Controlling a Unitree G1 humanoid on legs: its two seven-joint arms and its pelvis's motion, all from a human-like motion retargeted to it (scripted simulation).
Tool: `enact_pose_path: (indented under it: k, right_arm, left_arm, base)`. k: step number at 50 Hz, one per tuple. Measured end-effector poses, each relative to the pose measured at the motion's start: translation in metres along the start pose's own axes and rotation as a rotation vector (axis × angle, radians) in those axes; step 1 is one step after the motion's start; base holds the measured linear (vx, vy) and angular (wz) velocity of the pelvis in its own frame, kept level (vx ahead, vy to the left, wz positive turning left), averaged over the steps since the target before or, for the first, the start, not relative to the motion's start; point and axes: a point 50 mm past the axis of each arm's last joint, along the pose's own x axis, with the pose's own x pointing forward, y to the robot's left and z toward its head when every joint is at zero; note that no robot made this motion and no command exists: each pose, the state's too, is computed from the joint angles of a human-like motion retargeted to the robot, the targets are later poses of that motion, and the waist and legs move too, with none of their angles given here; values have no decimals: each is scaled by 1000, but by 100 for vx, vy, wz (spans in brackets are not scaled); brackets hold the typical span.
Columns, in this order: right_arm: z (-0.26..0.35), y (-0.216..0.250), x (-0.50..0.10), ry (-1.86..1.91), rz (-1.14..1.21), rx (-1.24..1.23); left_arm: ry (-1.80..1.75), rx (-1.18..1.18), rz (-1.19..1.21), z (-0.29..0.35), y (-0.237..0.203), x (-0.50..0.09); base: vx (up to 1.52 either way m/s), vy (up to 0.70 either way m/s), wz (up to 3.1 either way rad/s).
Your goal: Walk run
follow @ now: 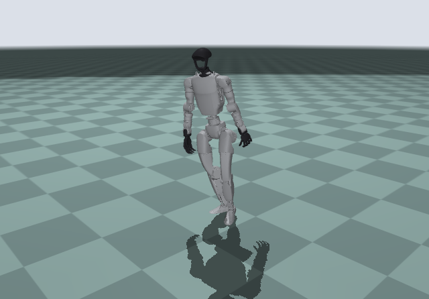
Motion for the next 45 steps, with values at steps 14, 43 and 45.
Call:
enact_pose_path:
  k: [14, 43, 45]
  right_arm:
    - [-1, 16, 2, -9, 62, -73]
    - [-89, 27, -6, 193, 93, 16]
    - [-92, 27, -7, 208, 100, 34]
  left_arm:
    - [-20, -14, 4, 15, 6, -3]
    - [-477, 51, 358, 129, 121, -77]
    - [-480, 70, 346, 131, 115, -74]
  base:
    - [54, 1, -37]
    - [51, 4, -5]
    - [63, -12, 32]
